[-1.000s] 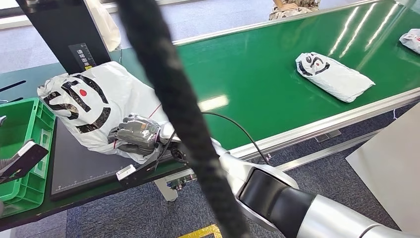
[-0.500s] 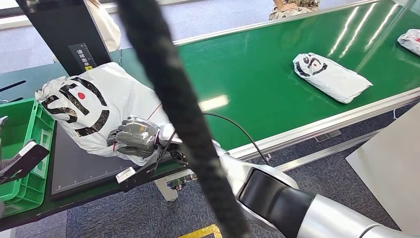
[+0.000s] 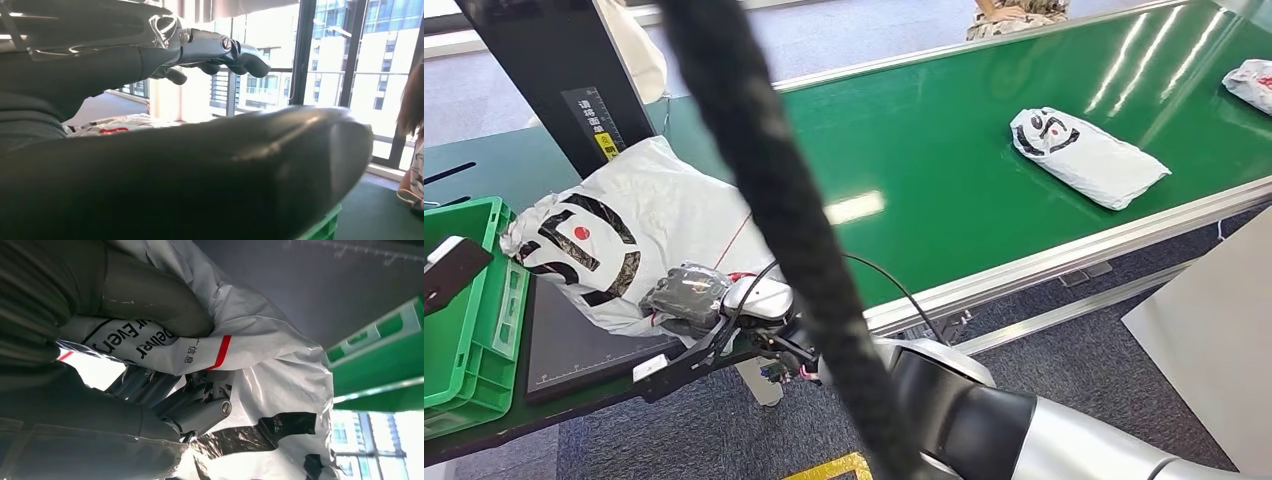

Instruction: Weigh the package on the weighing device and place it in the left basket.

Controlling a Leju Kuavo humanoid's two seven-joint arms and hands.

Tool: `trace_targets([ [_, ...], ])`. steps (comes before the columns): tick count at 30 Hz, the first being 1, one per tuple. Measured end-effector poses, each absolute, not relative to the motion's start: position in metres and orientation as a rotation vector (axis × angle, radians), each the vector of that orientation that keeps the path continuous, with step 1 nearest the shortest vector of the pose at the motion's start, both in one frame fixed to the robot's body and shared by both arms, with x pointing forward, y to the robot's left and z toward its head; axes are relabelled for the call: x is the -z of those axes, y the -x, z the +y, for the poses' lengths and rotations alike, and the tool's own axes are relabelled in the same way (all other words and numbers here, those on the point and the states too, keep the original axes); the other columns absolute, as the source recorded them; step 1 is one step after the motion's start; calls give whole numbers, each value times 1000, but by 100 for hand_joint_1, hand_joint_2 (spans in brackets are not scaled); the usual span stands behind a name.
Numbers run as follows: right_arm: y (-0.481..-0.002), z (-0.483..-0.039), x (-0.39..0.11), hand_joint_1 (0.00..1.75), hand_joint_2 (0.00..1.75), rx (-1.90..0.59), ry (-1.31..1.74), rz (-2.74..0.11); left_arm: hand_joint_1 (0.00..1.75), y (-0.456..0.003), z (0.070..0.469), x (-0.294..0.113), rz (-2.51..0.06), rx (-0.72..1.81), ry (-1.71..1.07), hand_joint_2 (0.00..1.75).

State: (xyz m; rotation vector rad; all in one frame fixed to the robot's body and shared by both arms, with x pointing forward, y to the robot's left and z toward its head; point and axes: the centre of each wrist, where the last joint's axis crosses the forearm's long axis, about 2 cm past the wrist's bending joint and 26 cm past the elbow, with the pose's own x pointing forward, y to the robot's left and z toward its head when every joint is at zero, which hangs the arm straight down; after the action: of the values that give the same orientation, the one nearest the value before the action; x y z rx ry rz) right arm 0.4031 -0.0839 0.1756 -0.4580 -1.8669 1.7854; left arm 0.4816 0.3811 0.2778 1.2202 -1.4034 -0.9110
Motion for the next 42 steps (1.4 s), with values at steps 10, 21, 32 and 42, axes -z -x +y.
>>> trace_targets([
  [10,-396,-75,-166,94,131,-1830,445,-1786,0,-483,390,-283,-1364,886,-1256,0],
  [21,-390,-63,-165,0,0,-1810,390,-1846,0,-483,391,-279,-1348,901,-1253,0],
  [32,-416,-106,-177,0,0,-1495,520,-1964,0,-478,406,-271,-1328,906,-1255,0],
  [42,-456,-236,-190,0,0,-1212,905,-1742,0,-468,410,-247,-1406,967,-1228,0],
])
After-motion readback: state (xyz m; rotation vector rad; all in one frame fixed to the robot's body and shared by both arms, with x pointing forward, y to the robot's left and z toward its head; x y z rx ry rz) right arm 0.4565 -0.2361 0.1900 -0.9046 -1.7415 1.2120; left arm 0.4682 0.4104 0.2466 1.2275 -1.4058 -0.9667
